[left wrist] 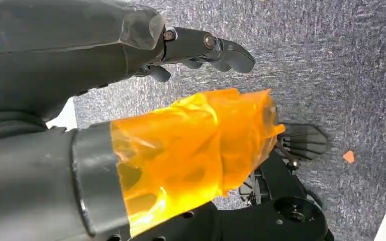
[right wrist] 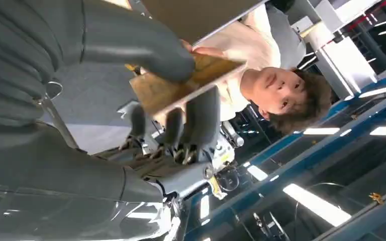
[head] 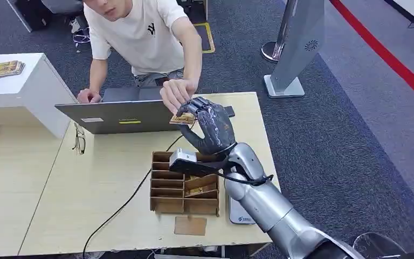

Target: Pass the card to the sensor for recognition and then transmit it.

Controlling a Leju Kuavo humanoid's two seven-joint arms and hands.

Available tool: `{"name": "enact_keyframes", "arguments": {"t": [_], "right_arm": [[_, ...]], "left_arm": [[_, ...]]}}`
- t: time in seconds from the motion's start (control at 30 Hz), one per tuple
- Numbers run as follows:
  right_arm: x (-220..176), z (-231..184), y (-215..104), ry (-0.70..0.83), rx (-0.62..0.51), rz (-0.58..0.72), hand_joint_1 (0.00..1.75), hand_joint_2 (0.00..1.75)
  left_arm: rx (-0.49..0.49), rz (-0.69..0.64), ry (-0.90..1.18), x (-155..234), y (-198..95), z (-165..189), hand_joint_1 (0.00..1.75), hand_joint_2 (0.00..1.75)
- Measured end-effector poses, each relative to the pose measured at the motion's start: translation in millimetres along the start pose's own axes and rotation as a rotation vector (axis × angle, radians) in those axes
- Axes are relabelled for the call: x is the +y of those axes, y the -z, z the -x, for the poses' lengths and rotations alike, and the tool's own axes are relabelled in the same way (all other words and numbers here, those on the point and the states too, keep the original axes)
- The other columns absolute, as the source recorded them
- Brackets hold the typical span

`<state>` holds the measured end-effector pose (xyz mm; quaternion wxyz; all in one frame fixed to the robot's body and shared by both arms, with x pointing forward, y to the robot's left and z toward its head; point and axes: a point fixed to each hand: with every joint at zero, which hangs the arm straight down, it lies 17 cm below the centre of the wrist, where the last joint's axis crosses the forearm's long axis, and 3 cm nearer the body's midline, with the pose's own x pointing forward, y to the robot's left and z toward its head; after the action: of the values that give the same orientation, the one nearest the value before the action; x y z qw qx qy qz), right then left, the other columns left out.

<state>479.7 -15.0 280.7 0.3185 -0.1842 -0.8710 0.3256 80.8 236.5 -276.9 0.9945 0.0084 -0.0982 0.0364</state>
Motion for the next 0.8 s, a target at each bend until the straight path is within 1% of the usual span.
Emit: {"name": "enact_keyframes", "arguments": {"t": [0.03, 0.17, 0.53, 0.67, 0.8], "right_arm": [[0.7, 0.7, -0.5, -0.003, 0.001, -0.002, 1.71, 1.75], [0.7, 2.9, -1.0, -0.007, 0.008, -0.004, 1.75, 1.75], [0.5, 5.0, -1.8, -0.005, 0.015, -0.002, 1.75, 1.75], [-1.2, 6.2, -2.1, 0.033, 0.027, 0.01, 1.75, 1.75], [-7.5, 7.8, -4.9, 0.115, 0.047, 0.041, 1.75, 1.75]], "left_arm": [[-0.001, 0.0, 0.001, 0.2, 0.0, -0.1, 0.0, 0.0], [-0.002, -0.002, 0.006, 1.8, 0.2, -0.5, 0.0, 0.0], [-0.01, -0.002, 0.008, 2.0, 0.2, -2.1, 0.0, 0.0], [-0.014, -0.002, 0.006, 2.0, 0.2, -2.9, 0.0, 0.0], [-0.021, -0.002, -0.002, 2.0, 0.2, -3.9, 0.0, 0.0]]}}
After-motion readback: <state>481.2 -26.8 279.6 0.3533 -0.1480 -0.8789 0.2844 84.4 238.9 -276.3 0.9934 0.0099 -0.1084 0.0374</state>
